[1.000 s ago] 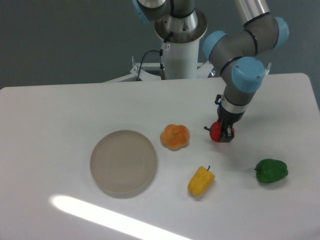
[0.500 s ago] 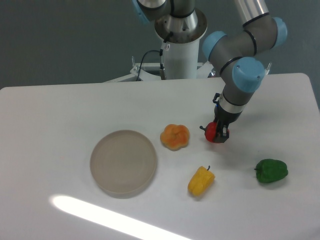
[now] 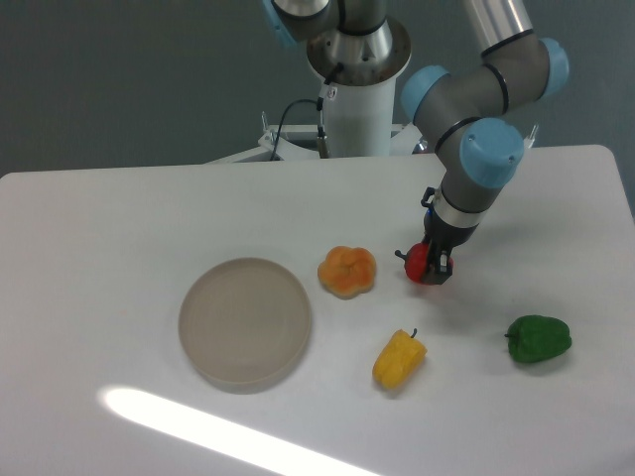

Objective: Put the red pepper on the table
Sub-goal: 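Lower the red pepper onto the table beside the orange cookie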

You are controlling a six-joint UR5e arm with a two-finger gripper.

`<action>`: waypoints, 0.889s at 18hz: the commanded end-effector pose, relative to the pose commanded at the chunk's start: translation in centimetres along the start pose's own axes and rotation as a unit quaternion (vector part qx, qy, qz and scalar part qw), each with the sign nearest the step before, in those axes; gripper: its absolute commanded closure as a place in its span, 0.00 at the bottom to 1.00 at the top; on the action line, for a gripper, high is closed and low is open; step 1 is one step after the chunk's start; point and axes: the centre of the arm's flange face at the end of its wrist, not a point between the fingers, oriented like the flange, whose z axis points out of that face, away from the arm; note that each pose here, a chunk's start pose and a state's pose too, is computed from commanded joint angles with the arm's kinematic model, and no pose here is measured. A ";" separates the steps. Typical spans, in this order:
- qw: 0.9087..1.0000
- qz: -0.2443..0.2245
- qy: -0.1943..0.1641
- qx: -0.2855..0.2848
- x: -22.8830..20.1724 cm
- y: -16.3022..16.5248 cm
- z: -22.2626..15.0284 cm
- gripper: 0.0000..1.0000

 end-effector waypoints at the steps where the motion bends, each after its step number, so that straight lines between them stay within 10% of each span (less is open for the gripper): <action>1: 1.000 0.000 0.001 0.000 0.1 0.0 0.0 0.55; 16: 1.000 -0.006 0.006 0.002 0.0 0.2 0.7 0.54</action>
